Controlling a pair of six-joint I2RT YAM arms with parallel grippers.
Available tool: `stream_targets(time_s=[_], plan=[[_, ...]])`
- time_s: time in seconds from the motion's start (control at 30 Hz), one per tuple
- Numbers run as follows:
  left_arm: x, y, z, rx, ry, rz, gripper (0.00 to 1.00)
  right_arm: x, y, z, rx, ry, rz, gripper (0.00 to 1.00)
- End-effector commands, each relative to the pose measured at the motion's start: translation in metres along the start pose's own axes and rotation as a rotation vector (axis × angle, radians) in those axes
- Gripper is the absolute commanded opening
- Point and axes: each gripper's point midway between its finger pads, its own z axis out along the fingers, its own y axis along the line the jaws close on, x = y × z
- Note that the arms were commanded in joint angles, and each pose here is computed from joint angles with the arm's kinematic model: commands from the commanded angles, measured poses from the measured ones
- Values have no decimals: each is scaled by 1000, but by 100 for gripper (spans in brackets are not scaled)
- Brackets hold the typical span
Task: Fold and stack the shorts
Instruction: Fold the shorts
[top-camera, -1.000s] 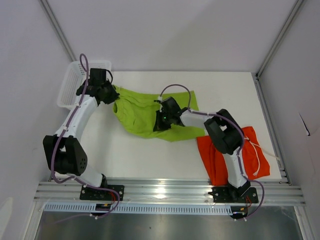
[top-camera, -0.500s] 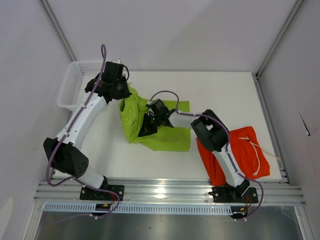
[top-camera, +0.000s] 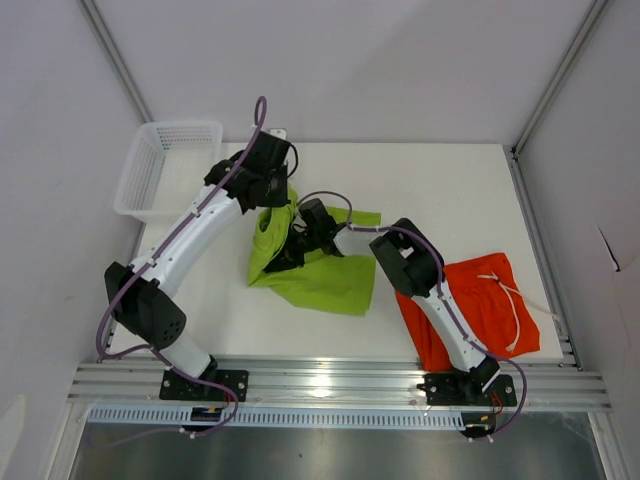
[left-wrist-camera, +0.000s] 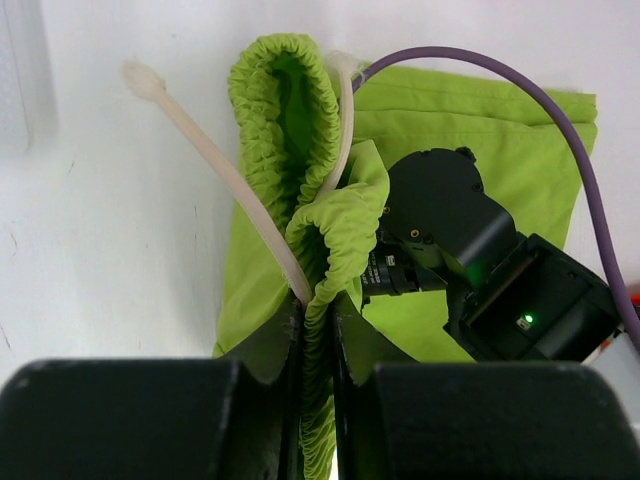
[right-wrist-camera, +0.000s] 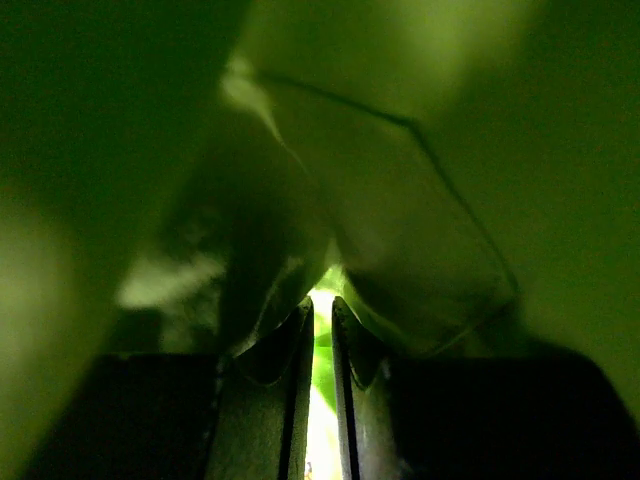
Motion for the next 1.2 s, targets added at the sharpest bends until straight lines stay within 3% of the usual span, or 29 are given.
stream_targets(time_s=[0.0,0.23,0.43,0.67,0.77,0.93,1.17], plan=[[-20,-8,-9,1,-58,36,0,-8,7,-5,-80,35,76,15],[-33,1,-5,-71,-77,66,0,-19,36,-25,-97,4,35,21],[-49,12,-8,-106,-93,63,0,-33,43,-57,25,-74,24,34],[-48,19,-5,-153,-74,72,0,-44,36,-120,101,-204,-10,37],[-44,18,-1,-160,-62,75,0,-46,31,-159,168,-280,-48,47],[-41,17,2,-205,-69,78,0,-40,-14,-232,375,-436,-65,66],[-36,1,5,-215,-72,98,0,-29,-64,-297,625,-552,-53,67]])
